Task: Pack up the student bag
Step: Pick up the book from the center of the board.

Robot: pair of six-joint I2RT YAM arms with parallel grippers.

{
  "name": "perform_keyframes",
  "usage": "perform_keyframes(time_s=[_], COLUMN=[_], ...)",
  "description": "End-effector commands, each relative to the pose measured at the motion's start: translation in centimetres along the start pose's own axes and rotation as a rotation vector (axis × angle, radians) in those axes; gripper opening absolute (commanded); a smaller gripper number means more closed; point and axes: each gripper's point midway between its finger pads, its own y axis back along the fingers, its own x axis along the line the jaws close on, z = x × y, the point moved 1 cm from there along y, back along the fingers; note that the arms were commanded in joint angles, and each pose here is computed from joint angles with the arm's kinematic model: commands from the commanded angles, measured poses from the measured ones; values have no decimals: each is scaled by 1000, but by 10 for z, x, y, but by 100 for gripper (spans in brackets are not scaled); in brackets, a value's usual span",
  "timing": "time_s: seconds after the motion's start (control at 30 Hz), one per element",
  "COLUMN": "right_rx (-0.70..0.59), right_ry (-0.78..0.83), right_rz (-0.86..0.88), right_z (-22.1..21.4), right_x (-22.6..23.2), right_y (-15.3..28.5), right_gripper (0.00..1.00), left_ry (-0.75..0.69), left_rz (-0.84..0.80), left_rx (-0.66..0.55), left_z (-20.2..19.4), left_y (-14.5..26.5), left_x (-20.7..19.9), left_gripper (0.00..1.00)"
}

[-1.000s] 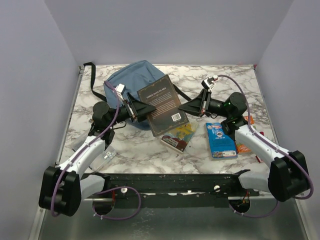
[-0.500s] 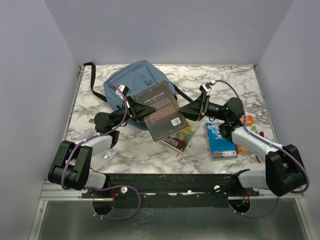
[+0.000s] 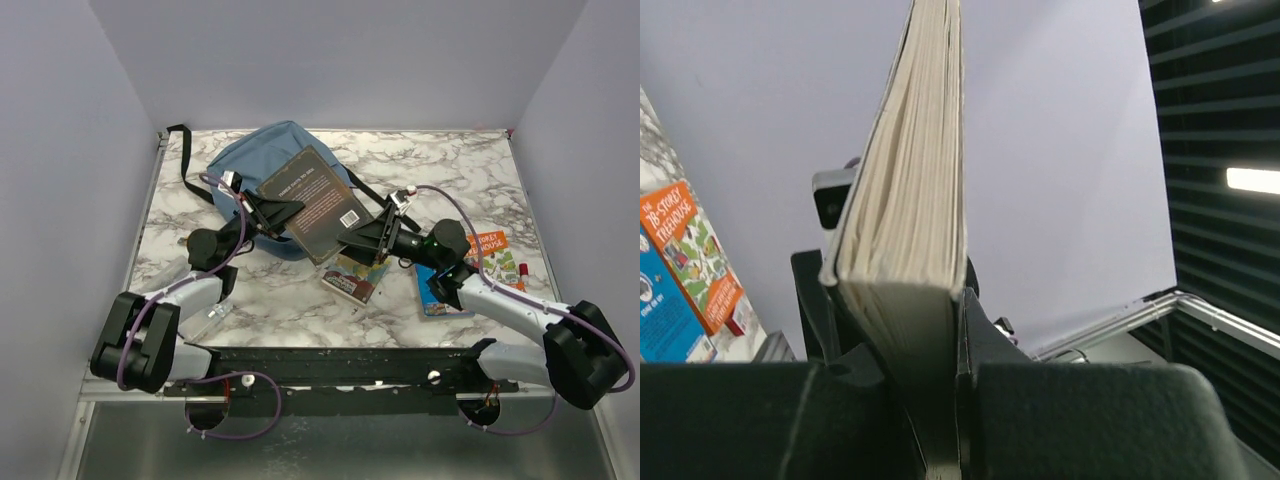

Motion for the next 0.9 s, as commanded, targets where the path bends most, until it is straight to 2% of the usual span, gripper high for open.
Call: perform_keyframes(time_s=[0.0, 0.1, 0.33, 0.4, 0.47, 0.5, 0.53, 0.6, 0.67, 0.73, 0.87], right_rx=[-163, -209, -138, -127, -130, -139, -156, -223, -319, -424, -512], right_ry=[20, 31, 24, 14, 2, -2, 16, 52, 84, 135, 223], right_rz=[-9, -15, 27, 23, 11, -21, -53, -152, -277, -408, -611], right_z=[15, 23, 12, 9, 7, 8, 10, 20, 33, 49, 66], right_x=[4, 8, 13, 8, 3, -3, -6, -15, -24, -31, -41], right_y=[-6, -9, -24, -24, -21, -19, -16, -9, 6, 25, 58], right_gripper=[69, 67, 47, 34, 10, 3, 1, 1, 1, 1, 1], left_ry=[-127, -115, -116, -148, -175, -185, -207, -234, -278, -318, -426], left_rz=[-8, 8, 9, 21, 62, 86, 108, 169, 287, 462, 720], left_rx=[-89, -96, -84, -71, -50, -36, -22, -6, 19, 45, 92], left_z=[5, 2, -3, -4, -5, -6, -7, -11, -13, -12, -3], left_y=[-6, -6, -11, -13, -15, -15, -13, -6, 3, 16, 41], left_x=[-16, -14, -11, -9, 0, 5, 11, 26, 47, 74, 101], left_gripper=[0, 0, 0, 0, 0, 0, 6, 27, 42, 54, 71])
